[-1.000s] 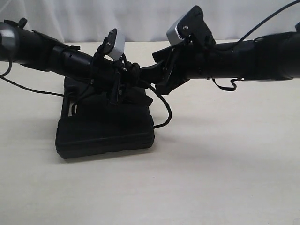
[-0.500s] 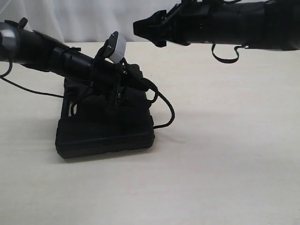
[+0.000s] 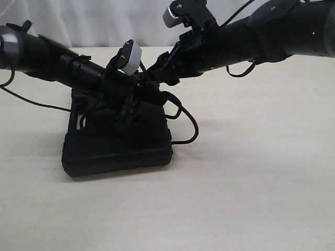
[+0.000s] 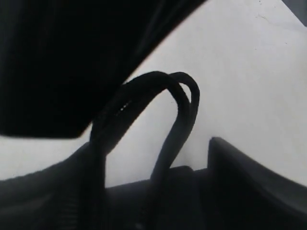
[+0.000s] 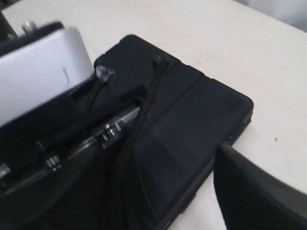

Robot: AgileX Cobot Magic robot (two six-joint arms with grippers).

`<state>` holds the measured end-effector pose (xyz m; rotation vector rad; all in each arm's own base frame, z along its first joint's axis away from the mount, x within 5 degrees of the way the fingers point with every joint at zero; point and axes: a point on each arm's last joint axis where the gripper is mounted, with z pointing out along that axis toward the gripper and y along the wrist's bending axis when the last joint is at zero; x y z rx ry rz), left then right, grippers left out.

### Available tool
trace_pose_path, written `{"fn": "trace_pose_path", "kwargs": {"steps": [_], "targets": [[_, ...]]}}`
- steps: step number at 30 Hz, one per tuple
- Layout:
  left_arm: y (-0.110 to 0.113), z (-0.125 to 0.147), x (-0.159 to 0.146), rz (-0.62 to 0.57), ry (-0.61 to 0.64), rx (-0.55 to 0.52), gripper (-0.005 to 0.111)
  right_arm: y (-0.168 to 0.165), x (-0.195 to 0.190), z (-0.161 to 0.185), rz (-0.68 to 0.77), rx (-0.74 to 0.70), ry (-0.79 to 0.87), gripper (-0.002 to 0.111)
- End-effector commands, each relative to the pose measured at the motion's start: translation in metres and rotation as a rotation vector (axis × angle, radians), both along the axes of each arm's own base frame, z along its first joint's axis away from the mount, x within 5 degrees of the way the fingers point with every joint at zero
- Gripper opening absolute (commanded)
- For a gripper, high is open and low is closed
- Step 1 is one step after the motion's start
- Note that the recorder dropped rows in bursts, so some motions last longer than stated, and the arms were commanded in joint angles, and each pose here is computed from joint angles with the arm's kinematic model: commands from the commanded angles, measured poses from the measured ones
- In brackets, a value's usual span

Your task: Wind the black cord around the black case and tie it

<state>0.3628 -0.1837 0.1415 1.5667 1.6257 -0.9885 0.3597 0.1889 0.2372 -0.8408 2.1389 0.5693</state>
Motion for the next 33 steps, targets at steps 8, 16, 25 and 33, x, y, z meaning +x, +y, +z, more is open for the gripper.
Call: {"fn": "trace_pose_path", "kwargs": {"steps": [8,16,25,33], "targets": [[-0.002,0.005,0.000,-0.013,-0.027,-0.020,0.059,0.011,-0.005,-0.006,0.089,-0.048,-0.015,0.062],[-0.002,0.005,0.000,-0.018,-0.024,-0.025,0.059,0.022,-0.001,-0.019,0.095,-0.088,-0.071,0.037],[-0.001,0.003,0.001,-0.005,-0.037,-0.004,0.059,0.017,0.004,-0.009,0.039,-0.106,-0.155,0.004],[0.000,0.000,0.002,-0.004,-0.055,0.032,0.059,0.010,0.004,0.017,-0.061,-0.073,-0.233,0.004]]}}
